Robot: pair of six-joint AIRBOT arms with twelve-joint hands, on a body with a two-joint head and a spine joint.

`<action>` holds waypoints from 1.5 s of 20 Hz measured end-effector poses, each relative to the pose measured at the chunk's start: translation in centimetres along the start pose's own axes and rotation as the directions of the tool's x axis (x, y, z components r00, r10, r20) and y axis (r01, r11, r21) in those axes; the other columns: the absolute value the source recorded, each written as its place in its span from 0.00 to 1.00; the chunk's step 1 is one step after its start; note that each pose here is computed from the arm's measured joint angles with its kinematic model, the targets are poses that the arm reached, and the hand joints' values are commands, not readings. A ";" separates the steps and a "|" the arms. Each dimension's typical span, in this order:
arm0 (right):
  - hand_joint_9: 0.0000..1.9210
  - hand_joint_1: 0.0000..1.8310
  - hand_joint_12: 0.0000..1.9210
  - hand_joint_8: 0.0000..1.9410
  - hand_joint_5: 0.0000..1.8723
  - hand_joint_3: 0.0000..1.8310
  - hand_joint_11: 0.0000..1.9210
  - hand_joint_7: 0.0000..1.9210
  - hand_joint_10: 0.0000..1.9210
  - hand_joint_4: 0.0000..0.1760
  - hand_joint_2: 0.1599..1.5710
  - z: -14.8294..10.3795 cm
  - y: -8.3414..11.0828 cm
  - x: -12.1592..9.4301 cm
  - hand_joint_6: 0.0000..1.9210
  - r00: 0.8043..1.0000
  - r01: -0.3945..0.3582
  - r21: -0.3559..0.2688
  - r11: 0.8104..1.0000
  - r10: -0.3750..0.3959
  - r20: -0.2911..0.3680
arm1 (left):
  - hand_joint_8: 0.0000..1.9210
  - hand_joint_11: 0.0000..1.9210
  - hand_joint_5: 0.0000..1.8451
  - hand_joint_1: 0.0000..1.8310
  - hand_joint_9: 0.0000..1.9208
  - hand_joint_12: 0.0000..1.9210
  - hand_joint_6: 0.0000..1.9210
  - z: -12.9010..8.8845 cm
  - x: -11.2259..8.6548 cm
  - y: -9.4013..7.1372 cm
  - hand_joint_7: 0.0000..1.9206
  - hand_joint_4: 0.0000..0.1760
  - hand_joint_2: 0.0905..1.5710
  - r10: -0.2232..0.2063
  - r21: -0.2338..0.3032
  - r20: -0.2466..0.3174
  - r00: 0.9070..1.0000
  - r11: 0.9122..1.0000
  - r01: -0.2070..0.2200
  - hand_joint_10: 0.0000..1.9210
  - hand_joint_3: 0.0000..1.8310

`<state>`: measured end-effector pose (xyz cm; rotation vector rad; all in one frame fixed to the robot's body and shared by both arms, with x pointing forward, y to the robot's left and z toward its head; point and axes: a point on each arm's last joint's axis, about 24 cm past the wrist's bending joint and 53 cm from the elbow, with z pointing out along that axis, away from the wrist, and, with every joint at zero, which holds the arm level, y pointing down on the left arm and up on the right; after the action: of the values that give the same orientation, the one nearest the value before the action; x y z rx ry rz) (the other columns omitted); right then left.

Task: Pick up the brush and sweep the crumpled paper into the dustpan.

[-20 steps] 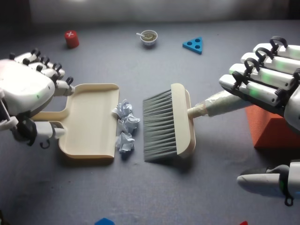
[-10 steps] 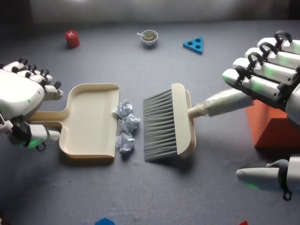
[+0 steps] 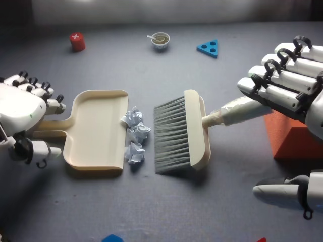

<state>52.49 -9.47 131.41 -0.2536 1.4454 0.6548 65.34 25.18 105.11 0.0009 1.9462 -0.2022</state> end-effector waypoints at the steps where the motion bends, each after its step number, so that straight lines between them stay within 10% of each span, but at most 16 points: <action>1: 0.07 0.00 0.01 0.00 0.07 0.00 0.07 0.07 0.00 0.00 0.60 0.0 0.0 0.0 0.00 1.000 0.000 0.000 1.000 0.000 0.000 | 0.00 0.00 0.22 0.33 0.09 0.29 0.00 0.1 0.1 0.1 0.11 0.37 0.70 -0.002 -0.002 -0.002 1.000 1.000 0.002 0.00 0.00; 14: 0.06 0.01 0.00 0.00 0.06 0.00 0.07 0.06 0.00 0.00 0.61 -0.1 0.1 -0.3 0.00 1.000 -0.003 0.003 1.000 0.003 0.011 | 0.00 0.00 0.23 0.32 0.10 0.33 0.00 1.2 1.2 -0.2 0.12 0.43 0.71 0.012 -0.001 -0.001 1.000 1.000 -0.012 0.00 0.00; 17: 0.06 0.02 0.00 0.00 0.05 0.00 0.07 0.06 0.00 0.00 0.61 -0.1 0.1 -0.3 0.00 1.000 -0.003 0.003 1.000 0.003 0.011 | 0.00 0.00 0.38 0.36 0.10 0.31 0.01 1.2 1.2 -0.2 0.14 0.40 0.74 0.012 0.000 0.000 1.000 1.000 -0.012 0.00 0.00; 18: 0.06 0.01 0.00 0.00 0.06 0.00 0.07 0.06 0.00 0.00 0.61 -0.1 0.1 -0.3 0.00 1.000 -0.003 0.003 1.000 0.003 0.011 | 0.00 0.00 0.42 0.47 0.12 0.37 0.53 1.2 1.2 -0.3 0.16 0.88 0.76 0.012 0.001 0.000 1.000 1.000 -0.012 0.00 0.00; 19: 0.06 0.01 0.00 0.00 0.06 0.00 0.07 0.06 0.00 0.00 0.61 -0.1 0.1 -0.3 0.00 1.000 -0.002 0.003 1.000 0.002 0.011 | 0.00 0.00 0.44 0.51 0.13 0.37 0.62 1.3 1.2 -0.2 0.17 0.89 0.75 0.010 -0.001 0.003 1.000 1.000 -0.010 0.00 0.00; 20: 0.07 0.00 0.01 0.01 0.07 0.00 0.09 0.07 0.01 0.00 0.61 -0.1 0.1 -0.3 0.01 1.000 -0.002 0.003 1.000 0.002 0.011 | 0.00 0.00 0.46 0.55 0.15 0.38 0.61 1.5 0.9 -0.4 0.18 0.26 0.74 0.016 0.002 0.017 1.000 1.000 -0.016 0.00 0.00; 21: 0.07 0.00 0.01 0.01 0.07 0.00 0.09 0.07 0.01 0.00 0.61 -0.1 0.1 -0.3 0.01 1.000 -0.002 0.003 1.000 0.002 0.011 | 0.00 0.00 0.47 0.57 0.15 0.37 0.60 1.5 0.6 -0.4 0.18 0.06 0.73 0.019 0.002 0.028 0.999 1.000 -0.020 0.00 0.00; 22: 0.07 0.00 0.01 0.00 0.07 0.00 0.09 0.07 0.01 0.00 0.61 -0.1 0.0 -0.2 0.00 1.000 -0.003 0.004 1.000 0.003 0.011 | 0.00 0.00 0.46 0.55 0.16 0.37 0.62 1.5 0.6 -0.4 0.20 0.25 0.74 0.016 0.000 0.028 0.999 1.000 -0.016 0.00 0.00; 24: 0.07 0.00 0.01 0.00 0.07 0.00 0.09 0.07 0.00 0.00 0.61 -0.1 0.0 -0.2 0.00 1.000 -0.004 0.004 1.000 0.003 0.011 | 0.00 0.00 0.46 0.57 0.16 0.39 0.62 1.5 0.8 -0.5 0.20 0.00 0.74 0.009 0.002 0.018 1.000 1.000 -0.009 0.00 0.00; 26: 0.07 0.01 0.01 0.00 0.07 0.00 0.08 0.08 0.00 0.00 0.62 -0.1 0.1 -0.3 0.01 1.000 -0.003 0.003 1.000 0.003 0.011 | 0.00 0.00 0.46 0.57 0.16 0.40 0.61 1.6 0.8 -0.7 0.20 0.00 0.74 0.009 0.004 0.019 1.000 1.000 -0.009 0.00 0.00; 30: 0.07 0.01 0.00 0.00 0.06 0.00 0.08 0.06 0.00 0.00 0.61 -0.1 0.1 -0.3 0.00 1.000 -0.002 0.003 1.000 0.002 0.011 | 0.00 0.00 0.44 0.54 0.15 0.35 0.64 2.0 0.6 -1.5 0.19 0.35 0.75 0.018 0.019 0.020 1.000 1.000 -0.018 0.00 0.00</action>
<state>52.42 -9.52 131.65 -0.2453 1.4359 0.6546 66.84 23.34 104.00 0.0294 1.9239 -0.2083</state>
